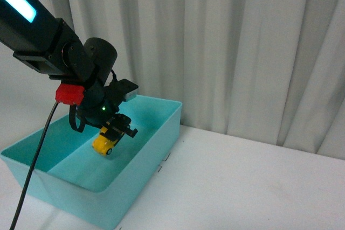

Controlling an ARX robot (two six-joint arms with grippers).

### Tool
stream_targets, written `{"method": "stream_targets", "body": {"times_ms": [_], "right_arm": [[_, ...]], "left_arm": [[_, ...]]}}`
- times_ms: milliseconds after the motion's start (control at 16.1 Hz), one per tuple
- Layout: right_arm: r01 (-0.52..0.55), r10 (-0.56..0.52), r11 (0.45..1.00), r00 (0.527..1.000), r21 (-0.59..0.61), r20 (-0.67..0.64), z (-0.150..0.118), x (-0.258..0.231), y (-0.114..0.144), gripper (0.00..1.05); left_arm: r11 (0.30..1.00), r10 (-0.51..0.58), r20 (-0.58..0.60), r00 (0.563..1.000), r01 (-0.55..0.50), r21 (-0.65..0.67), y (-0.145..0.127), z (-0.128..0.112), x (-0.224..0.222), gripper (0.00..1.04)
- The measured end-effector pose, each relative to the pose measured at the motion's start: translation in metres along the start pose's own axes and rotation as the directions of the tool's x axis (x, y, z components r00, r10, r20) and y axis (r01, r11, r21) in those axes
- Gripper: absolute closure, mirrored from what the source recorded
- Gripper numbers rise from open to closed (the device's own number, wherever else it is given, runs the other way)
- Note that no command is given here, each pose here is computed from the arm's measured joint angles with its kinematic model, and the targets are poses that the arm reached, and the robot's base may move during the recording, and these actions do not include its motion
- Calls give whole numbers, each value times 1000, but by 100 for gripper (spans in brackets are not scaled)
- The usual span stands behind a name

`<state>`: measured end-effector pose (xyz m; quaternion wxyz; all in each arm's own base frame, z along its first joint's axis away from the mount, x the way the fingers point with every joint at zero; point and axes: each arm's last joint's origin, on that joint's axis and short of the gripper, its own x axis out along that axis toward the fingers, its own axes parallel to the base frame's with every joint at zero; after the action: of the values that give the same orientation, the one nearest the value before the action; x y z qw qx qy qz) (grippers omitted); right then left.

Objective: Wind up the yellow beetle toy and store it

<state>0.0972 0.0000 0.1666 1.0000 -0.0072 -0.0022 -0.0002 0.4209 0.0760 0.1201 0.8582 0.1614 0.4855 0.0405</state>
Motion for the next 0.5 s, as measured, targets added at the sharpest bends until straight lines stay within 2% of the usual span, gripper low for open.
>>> {"method": "stream_targets", "body": {"times_ms": [62,124,186,435,497], "right_arm": [[0,0,1000,1000,0,0,0,0,0,7],[0,0,1000,1000,0,0,0,0,0,7],[0,0,1000,1000,0,0,0,0,0,7],[0,0,1000,1000,0,0,0,0,0,7],[0,0,1000,1000,0,0,0,0,0,7]], "left_arm": [[1000,-13,-21,1000,13,3,-2,-4,3,64],[1000,-26,-35,999,26,-2,-3,-6,4,59],[998,-54,-51,997,53,-13,-5,-7,3,51],[989,-135,-20,991,134,-64,-7,-7,-2,5],[987,-140,25,990,142,-79,-4,-1,-14,7]]}}
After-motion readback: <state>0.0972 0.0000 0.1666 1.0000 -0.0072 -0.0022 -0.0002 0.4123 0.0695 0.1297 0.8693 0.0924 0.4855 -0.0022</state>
